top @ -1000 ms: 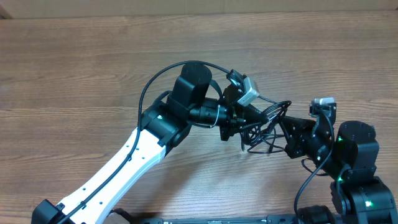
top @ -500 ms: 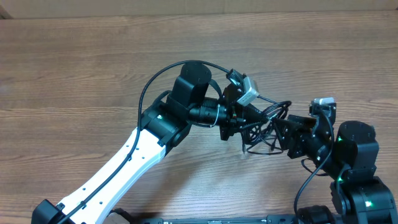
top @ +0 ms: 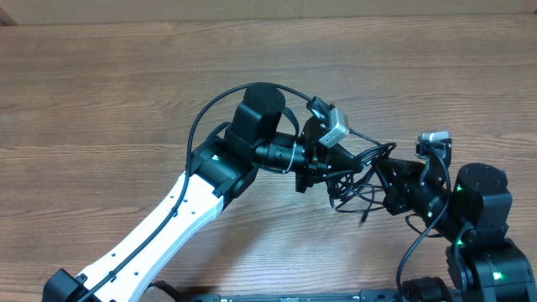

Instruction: Untangle cables

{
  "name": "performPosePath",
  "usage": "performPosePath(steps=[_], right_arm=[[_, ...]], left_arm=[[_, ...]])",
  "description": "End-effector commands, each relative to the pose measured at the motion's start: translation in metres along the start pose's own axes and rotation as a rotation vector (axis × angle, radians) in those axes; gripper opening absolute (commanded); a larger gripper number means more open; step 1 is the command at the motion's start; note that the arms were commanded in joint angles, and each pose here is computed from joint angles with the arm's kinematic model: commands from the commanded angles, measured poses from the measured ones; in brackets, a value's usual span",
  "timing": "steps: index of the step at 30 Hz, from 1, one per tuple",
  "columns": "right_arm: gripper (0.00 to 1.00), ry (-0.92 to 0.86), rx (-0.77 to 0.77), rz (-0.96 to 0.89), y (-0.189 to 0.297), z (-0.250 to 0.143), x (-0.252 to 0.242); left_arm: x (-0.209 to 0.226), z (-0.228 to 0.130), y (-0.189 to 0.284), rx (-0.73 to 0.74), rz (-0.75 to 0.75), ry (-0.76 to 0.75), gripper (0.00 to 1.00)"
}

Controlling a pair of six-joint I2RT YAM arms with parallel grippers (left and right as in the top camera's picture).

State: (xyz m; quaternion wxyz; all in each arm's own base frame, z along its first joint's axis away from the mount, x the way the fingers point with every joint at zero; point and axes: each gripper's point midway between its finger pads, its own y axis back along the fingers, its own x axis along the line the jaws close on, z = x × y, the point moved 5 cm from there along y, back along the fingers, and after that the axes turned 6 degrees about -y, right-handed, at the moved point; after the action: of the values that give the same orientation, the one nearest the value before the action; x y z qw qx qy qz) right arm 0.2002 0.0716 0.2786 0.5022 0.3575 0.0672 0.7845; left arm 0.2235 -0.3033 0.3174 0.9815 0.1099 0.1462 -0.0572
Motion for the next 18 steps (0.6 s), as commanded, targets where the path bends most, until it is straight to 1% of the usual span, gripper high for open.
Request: performPosePath(steps=[1,8,14,18], right_arm=[[0.04,0.011,-0.031,0.003,0.006,0.007,0.004],[0.04,0.012,-0.026,0.001,0.006,0.006,0.004],[0.04,0.021,-0.014,-0.002,0.006,0.004,0.003],[0.04,0.065,0.005,0.03,0.006,0.001,0.007]], left_arm=[[-0.006,0.012,0.003,-0.022,0.01,-0.062,0.04],[0.022,0.014,0.007,-0.045,0.246,0.105,0.04],[0.048,0.016,0.016,-0.116,0.462,0.297,0.04],[0.06,0.016,0.023,-0.168,0.571,0.407,0.04]])
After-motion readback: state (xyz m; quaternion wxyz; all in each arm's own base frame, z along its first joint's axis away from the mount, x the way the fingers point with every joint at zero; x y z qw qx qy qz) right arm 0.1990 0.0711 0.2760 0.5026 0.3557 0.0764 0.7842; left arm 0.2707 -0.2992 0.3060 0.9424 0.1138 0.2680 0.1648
